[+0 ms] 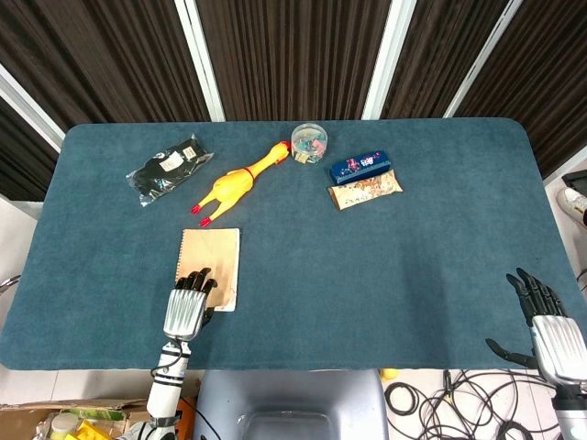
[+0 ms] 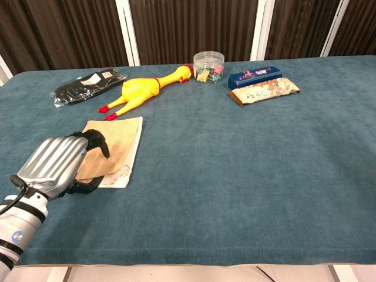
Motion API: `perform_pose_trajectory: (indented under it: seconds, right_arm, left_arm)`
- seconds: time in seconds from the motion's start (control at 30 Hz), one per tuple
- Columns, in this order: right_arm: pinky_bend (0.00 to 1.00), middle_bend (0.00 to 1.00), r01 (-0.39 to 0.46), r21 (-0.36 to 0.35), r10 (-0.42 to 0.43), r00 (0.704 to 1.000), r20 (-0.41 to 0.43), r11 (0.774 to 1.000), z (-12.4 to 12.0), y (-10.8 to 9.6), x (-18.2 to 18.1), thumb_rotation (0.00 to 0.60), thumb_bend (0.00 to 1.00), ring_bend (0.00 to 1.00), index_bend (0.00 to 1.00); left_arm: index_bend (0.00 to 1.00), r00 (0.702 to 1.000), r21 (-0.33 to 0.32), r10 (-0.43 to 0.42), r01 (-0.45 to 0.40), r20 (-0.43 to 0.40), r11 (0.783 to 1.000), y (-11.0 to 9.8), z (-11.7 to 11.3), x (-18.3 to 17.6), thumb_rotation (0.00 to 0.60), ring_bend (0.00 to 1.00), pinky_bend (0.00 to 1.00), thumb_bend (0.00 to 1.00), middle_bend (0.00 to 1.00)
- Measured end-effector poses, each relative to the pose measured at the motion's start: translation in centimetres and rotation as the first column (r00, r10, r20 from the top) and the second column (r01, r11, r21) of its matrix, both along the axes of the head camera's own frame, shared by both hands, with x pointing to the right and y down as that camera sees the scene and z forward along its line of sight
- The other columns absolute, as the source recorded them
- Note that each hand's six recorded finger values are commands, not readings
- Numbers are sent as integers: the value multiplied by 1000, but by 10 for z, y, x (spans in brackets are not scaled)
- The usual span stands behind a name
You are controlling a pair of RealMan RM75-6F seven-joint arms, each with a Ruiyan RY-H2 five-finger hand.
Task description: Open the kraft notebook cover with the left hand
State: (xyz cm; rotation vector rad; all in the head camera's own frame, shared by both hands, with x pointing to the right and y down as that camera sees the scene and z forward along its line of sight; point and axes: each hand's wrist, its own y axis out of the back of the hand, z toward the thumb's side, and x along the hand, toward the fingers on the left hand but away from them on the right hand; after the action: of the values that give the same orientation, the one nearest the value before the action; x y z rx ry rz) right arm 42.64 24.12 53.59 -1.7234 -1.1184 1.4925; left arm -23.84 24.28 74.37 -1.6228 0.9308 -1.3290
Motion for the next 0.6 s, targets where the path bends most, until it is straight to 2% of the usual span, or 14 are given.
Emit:
perform_pose_trajectory:
  seconds: [0.23, 0.43, 0.6]
  right_arm:
    - [105, 0, 4, -5, -4, 1000, 1, 1000, 1, 0, -1, 600, 68, 0, 0]
    - [105, 0, 5, -10, -5, 1000, 3, 1000, 2, -1, -1, 600, 68, 0, 0]
    - [105, 0, 6, -11, -6, 1000, 5, 1000, 2, 0, -1, 600, 68, 0, 0]
  left_arm:
    - [667, 1000, 31, -20, 19, 18, 999, -5, 0, -6, 600, 274, 400, 518, 272]
    - [683, 998, 54, -63, 63, -5, 997, -9, -7, -9, 600, 274, 400, 543, 275]
    - [683, 988, 25, -136, 138, -79, 990, -11, -14, -10, 600, 274, 400, 547, 274]
